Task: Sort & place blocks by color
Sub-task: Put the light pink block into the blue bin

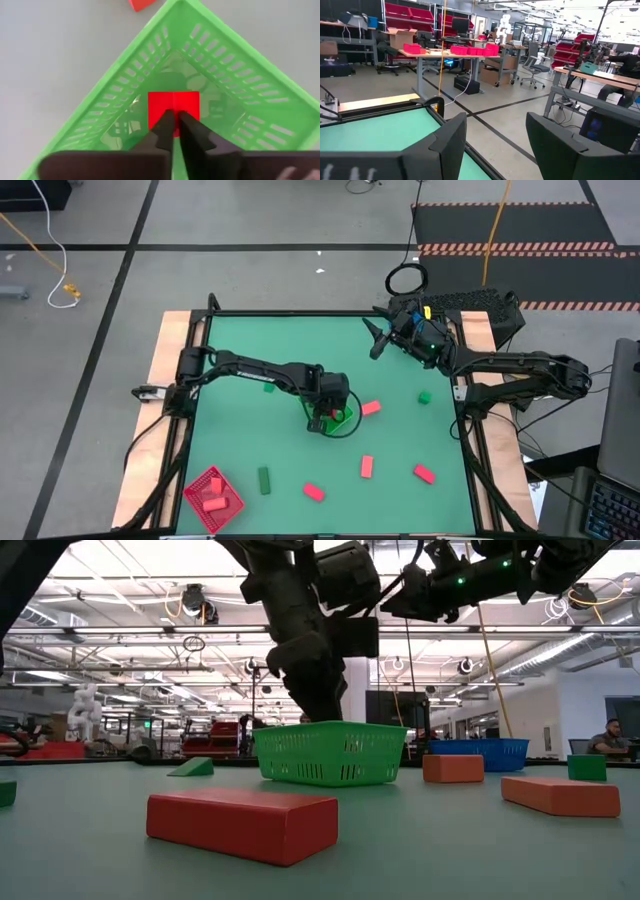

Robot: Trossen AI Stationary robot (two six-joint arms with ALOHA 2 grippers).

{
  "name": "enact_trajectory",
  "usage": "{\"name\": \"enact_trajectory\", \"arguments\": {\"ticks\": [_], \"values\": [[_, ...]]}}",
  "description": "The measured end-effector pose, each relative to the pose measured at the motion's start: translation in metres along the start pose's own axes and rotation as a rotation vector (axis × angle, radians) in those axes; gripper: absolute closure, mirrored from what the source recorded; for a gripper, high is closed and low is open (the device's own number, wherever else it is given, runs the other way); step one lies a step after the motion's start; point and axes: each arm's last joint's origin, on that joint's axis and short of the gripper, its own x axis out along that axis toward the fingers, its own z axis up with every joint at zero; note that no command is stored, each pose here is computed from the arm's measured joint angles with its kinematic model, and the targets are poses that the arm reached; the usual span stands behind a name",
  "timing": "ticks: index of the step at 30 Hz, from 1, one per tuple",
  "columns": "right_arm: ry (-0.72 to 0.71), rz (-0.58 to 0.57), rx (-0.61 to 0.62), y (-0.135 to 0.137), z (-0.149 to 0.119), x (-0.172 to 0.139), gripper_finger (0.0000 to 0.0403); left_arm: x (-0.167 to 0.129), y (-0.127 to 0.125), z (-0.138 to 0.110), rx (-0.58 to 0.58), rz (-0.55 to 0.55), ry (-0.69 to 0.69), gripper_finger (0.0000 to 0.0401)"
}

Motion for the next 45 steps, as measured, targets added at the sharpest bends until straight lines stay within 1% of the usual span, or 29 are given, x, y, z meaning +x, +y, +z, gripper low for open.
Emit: {"name": "enact_trajectory", "arguments": {"ticks": [2,6,9,16,22,27,29,32,34,36,41,43,45], "values": [[0.000,0.000,0.000,0.000,0.000,0.000,0.0204,-0.002,-0.001,0.000,0.001,-0.023,-0.002,0.0393],[0.001,0.000,0.000,0.000,0.000,0.000,0.0204,-0.002,-0.002,-0.001,-0.003,-0.046,-0.004,0.0366],[0.001,0.000,0.000,0.000,0.000,0.000,0.0204,0.000,-0.002,-0.003,-0.012,-0.040,0.015,0.0333],[0.001,0.000,0.000,0.000,0.000,0.000,0.0204,0.000,-0.001,-0.002,-0.012,-0.037,0.009,0.0243],[0.001,0.000,0.000,0.000,0.000,0.000,0.0204,-0.006,0.001,-0.002,0.001,0.048,0.019,0.0180],[-0.001,0.000,0.000,0.000,0.000,0.000,0.0204,-0.013,0.000,-0.003,0.005,0.065,0.025,0.0152],[0.000,-0.001,0.000,0.000,0.000,0.000,0.0204,-0.018,0.002,0.000,0.007,0.093,-0.002,0.0147],[0.001,-0.003,0.003,-0.001,0.000,0.000,0.0204,-0.019,0.005,-0.001,-0.004,0.130,0.011,0.0148],[0.004,-0.002,0.002,-0.001,-0.001,0.000,0.0204,-0.020,0.011,-0.002,-0.038,0.139,0.004,0.0151],[0.003,-0.001,0.002,-0.001,-0.001,0.000,0.0204,-0.021,0.016,-0.003,-0.098,0.129,-0.001,0.0155],[0.004,-0.001,0.002,-0.001,-0.001,0.000,0.0204,-0.022,0.025,-0.005,-0.322,0.058,-0.023,0.0163],[0.003,-0.001,0.003,-0.001,-0.001,0.000,0.0204,-0.022,0.027,-0.006,-0.409,0.053,-0.026,0.0167],[0.003,-0.001,0.003,-0.001,-0.001,0.000,0.0204,-0.022,0.027,-0.006,-0.459,0.053,-0.029,0.0171]]}}
